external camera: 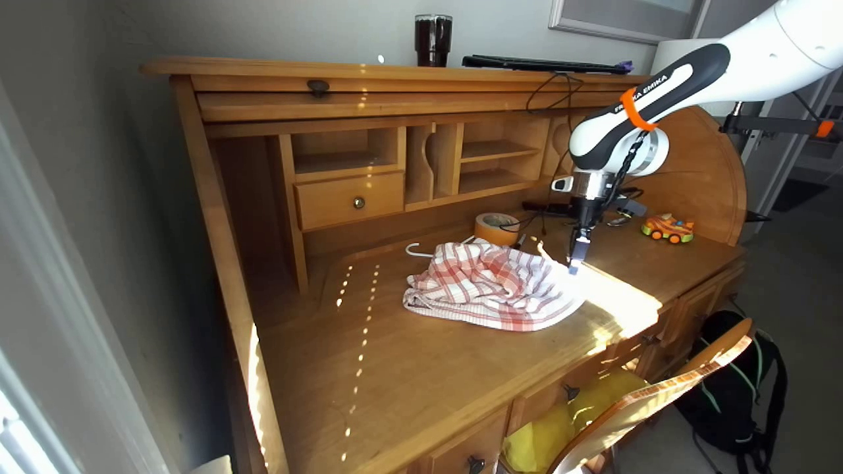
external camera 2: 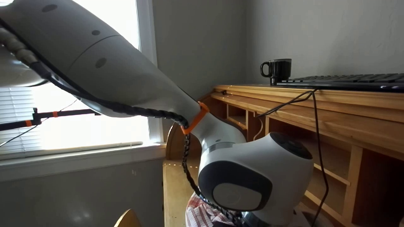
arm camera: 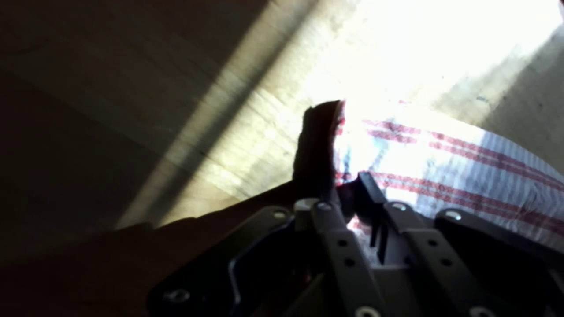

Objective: Unfold the white and red towel.

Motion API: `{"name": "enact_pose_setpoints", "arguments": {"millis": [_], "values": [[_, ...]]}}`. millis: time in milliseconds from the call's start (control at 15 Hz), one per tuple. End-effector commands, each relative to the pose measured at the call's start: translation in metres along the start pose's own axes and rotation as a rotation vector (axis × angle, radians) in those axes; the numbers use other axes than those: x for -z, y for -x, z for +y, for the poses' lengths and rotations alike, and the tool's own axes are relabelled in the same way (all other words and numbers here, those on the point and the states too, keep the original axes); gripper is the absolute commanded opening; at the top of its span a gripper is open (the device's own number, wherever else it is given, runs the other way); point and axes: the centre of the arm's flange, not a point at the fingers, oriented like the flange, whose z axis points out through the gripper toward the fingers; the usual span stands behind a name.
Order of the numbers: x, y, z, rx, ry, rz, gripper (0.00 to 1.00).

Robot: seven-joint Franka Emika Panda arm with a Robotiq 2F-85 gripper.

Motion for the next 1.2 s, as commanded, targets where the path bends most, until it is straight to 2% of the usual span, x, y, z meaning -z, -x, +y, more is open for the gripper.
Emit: {"name": "enact_pose_setpoints", "arguments": {"millis": [0, 200, 333, 400, 733, 1133], "values": [[-0.007, -0.005, -0.005, -0.002, -0.092, -0.044, 0.0], [-0.001, -0.007, -0.013, 0.006, -0.13, -0.062, 0.02], [0.018, -0.009, -0.015, 0.043, -0.064, -0.044, 0.02], [0.032, -0.01, -0.011, 0.066, 0.037, -0.054, 0.02], [0.094, -0.004, 0.034, 0.1, 0.308, -0.139, 0.02], [0.113, 0.012, 0.081, 0.134, 0.617, -0.22, 0.02]]}}
